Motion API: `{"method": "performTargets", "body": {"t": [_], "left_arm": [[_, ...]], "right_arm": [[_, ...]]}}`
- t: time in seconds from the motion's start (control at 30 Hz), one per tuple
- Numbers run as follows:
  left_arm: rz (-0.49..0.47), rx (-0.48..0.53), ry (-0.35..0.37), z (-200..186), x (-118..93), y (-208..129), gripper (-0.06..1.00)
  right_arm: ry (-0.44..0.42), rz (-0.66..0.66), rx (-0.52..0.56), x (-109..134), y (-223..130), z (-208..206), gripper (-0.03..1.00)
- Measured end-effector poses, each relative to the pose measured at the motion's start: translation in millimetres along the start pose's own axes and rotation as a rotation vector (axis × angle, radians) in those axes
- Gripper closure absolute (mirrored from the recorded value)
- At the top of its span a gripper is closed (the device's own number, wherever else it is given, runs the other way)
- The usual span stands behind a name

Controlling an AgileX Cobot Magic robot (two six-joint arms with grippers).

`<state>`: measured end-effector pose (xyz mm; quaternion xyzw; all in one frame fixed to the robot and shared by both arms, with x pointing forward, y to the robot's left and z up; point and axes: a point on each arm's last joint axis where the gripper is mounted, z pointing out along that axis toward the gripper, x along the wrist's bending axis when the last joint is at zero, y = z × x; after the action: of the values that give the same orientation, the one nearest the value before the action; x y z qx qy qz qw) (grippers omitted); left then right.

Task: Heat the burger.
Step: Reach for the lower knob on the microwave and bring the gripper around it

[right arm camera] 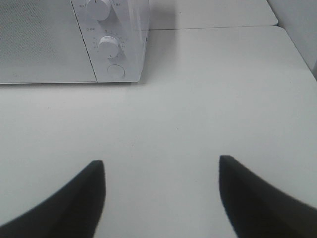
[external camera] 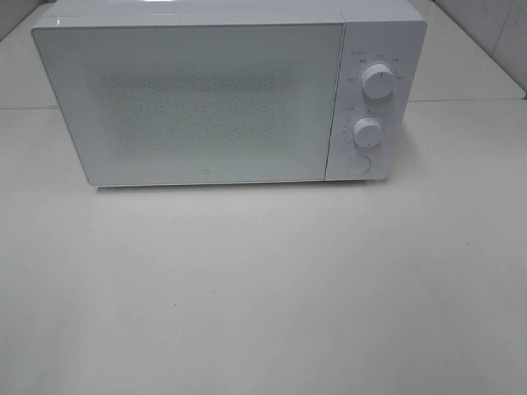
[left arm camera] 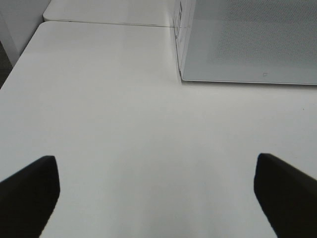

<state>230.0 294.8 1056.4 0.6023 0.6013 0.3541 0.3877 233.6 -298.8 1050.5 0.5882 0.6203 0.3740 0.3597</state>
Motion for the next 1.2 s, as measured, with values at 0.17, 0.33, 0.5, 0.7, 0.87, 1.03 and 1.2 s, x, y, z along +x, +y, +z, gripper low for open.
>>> {"method": "performTargets", "body": {"t": [0.17,0.33,0.5,0.7,0.87,1.03,1.2], "left_arm": [[0.0,0.0,0.0,0.0,0.0,0.0,-0.04],[0.0,0.0,0.0,0.0,0.0,0.0,-0.04],[0.0,0.0,0.0,0.0,0.0,0.0,-0.04],[0.0,0.0,0.0,0.0,0.0,0.0,-0.04],[0.0,0.0,0.0,0.0,0.0,0.0,-0.04],[0.0,0.0,0.0,0.0,0.0,0.0,-0.04],[0.0,0.0,0.0,0.0,0.0,0.0,-0.04]], "right_arm": [[0.0,-0.002,0.0,0.0,0.0,0.0,0.04],[0.002,-0.051,-0.056,0.3,6.7,-3.8,-0.01],[-0.006,-0.084,-0.222,0.3,22.1,-6.5,0.0],[-0.01,-0.084,-0.295,0.1,41.0,15.3,0.06],[-0.016,-0.083,-0.379,-0.1,54.1,39.5,0.1],[-0.023,-0.081,-0.494,-0.4,62.0,68.0,0.12],[-0.027,-0.089,-0.503,-0.5,63.1,92.7,0.14]]}}
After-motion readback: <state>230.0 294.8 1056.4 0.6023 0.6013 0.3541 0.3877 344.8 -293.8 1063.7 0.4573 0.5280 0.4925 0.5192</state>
